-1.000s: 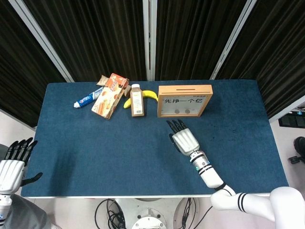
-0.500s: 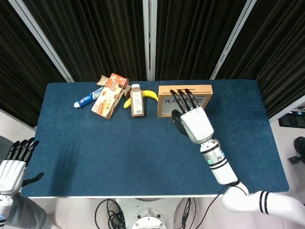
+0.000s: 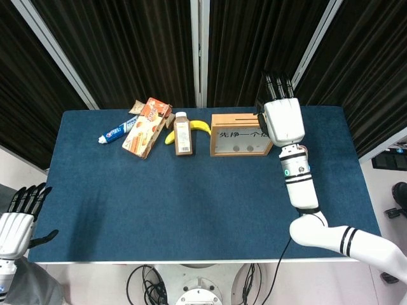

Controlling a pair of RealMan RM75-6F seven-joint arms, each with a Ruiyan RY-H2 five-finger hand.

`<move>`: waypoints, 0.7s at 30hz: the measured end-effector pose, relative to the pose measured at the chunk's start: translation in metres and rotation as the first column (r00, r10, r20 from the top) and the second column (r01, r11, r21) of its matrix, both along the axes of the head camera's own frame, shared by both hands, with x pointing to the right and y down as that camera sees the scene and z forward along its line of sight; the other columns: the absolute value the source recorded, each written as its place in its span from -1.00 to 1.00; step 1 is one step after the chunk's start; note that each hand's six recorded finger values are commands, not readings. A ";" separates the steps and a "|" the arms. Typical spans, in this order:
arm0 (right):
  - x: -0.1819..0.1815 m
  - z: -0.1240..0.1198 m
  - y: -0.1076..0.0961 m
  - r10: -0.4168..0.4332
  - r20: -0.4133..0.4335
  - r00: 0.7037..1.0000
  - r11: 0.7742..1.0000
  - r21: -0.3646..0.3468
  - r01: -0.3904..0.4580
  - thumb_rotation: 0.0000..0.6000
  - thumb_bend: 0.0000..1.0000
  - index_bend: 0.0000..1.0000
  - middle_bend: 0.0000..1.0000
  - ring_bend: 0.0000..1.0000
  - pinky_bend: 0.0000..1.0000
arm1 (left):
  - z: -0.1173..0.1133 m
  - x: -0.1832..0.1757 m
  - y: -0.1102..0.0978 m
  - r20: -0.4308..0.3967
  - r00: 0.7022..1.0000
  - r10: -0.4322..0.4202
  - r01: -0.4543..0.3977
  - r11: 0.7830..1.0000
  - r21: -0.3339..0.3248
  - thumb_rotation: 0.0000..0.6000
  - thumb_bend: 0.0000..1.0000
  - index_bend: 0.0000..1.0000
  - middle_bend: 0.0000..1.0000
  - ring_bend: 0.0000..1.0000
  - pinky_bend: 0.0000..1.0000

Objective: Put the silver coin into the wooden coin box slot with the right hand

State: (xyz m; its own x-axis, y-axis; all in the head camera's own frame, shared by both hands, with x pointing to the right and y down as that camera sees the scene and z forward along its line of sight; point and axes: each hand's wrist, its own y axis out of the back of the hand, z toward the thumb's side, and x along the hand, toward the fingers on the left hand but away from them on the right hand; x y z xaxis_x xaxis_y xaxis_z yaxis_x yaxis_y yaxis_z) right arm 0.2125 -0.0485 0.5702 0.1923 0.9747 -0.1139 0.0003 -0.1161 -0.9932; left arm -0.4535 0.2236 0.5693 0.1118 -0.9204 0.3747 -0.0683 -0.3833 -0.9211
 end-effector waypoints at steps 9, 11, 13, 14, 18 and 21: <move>0.002 0.022 -0.006 0.093 -0.005 0.996 0.989 -0.111 -0.093 1.00 -0.23 0.58 -0.93 -1.00 -1.00 | 0.000 0.002 -0.001 -0.002 1.000 0.001 -0.001 1.000 -0.009 1.00 -0.75 -0.95 -1.00 -1.00 -1.00; 0.001 0.026 -0.007 0.105 -0.020 0.994 0.986 -0.125 -0.106 1.00 -0.23 0.58 -0.93 -1.00 -1.00 | 0.000 0.002 -0.002 -0.002 1.000 0.002 -0.002 1.000 -0.010 1.00 -0.75 -0.95 -1.00 -1.00 -1.00; 0.000 0.030 -0.008 0.116 -0.036 0.993 0.983 -0.136 -0.120 1.00 -0.23 0.58 -0.93 -1.00 -1.00 | 0.000 0.002 -0.002 -0.003 1.000 0.004 -0.004 1.000 -0.010 1.00 -0.75 -0.95 -1.00 -1.00 -1.00; 0.000 0.031 -0.008 0.121 -0.042 0.992 0.982 -0.140 -0.125 1.00 -0.23 0.58 -0.93 -1.00 -1.00 | 0.000 0.002 -0.002 -0.003 1.000 0.005 -0.005 1.000 -0.010 1.00 -0.75 -0.95 -1.00 -1.00 -1.00; 0.000 0.038 -0.013 0.140 -0.068 0.988 0.977 -0.153 -0.149 1.00 -0.23 0.58 -0.93 -1.00 -1.00 | 0.001 0.002 -0.001 -0.003 1.000 0.006 -0.006 1.000 -0.013 1.00 -0.75 -0.95 -1.00 -1.00 -1.00; 0.000 0.043 -0.015 0.144 -0.083 0.986 0.974 -0.165 -0.156 1.00 -0.23 0.58 -0.93 -1.00 -1.00 | 0.001 0.002 -0.001 -0.004 1.000 0.005 -0.005 1.000 -0.011 1.00 -0.75 -0.95 -1.00 -1.00 -1.00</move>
State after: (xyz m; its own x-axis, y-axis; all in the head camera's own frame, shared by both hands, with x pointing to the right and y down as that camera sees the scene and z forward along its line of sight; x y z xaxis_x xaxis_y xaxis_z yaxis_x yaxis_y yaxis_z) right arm 0.2123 -0.0631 0.6136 0.0306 0.9570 -0.2885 -0.0380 -0.2873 -0.9571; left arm -0.4512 0.2223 0.5701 0.1182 -0.9155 0.3847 -0.0704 -0.3941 -0.9164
